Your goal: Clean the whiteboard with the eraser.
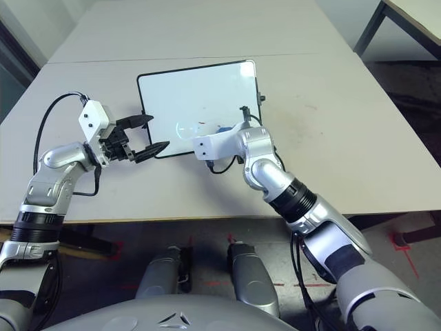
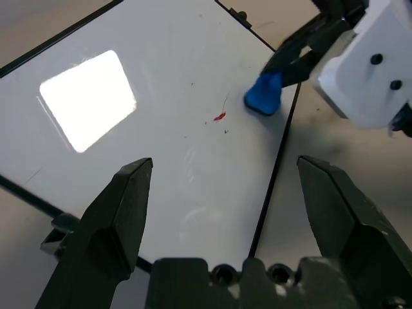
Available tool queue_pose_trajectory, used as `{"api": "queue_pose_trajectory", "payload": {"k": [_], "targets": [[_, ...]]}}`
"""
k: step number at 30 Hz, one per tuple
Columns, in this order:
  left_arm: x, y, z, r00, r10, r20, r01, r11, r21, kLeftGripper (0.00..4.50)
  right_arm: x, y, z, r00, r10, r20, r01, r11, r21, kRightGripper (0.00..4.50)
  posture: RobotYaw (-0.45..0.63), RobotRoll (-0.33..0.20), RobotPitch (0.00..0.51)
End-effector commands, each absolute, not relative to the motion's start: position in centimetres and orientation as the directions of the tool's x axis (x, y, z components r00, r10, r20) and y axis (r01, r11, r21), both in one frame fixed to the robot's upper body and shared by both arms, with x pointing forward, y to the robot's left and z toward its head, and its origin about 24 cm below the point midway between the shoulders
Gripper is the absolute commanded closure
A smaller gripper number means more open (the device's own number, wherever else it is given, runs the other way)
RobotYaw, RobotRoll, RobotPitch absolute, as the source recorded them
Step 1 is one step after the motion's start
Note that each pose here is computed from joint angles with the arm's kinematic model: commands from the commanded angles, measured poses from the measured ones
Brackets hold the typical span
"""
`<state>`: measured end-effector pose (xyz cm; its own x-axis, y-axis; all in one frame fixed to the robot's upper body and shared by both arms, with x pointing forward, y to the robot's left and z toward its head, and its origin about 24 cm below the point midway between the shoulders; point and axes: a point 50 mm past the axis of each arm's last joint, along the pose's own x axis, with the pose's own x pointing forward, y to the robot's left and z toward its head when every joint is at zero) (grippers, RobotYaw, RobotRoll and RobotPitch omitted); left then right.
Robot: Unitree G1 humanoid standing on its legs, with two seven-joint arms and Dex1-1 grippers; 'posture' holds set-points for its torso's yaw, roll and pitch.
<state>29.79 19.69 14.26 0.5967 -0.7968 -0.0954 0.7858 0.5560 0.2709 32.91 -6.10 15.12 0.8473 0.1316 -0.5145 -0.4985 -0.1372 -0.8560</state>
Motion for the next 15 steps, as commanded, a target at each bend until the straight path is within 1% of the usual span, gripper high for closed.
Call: {"api": "queue_pose_trajectory", "payload": {"k": [1, 11, 15], "targets": [[29.9, 19.6, 14.0, 0.593, -0.798, -0.109, 0.791, 0.551, 0.267, 0.0, 33.4, -5.5, 15.8, 0.867, 0.165, -0.47, -0.459, -0.104, -0.883, 4.32, -0.13, 0.0, 0.109], [29.8, 19.7, 13.9, 0.6, -0.793, -0.109, 0.786, 0.558, 0.268, 0.0, 32.6, -3.1, 15.6, 0.833, 0.292, -0.47, -0.453, -0.127, -0.882, 4.34, -0.12, 0.0, 0.107], [29.7, 19.7, 13.9, 0.6, -0.792, -0.11, 0.785, 0.558, 0.268, 0.0, 32.8, -2.8, 15.7, 0.836, 0.294, -0.464, -0.446, -0.129, -0.885, 4.34, -0.12, 0.0, 0.107]]}}
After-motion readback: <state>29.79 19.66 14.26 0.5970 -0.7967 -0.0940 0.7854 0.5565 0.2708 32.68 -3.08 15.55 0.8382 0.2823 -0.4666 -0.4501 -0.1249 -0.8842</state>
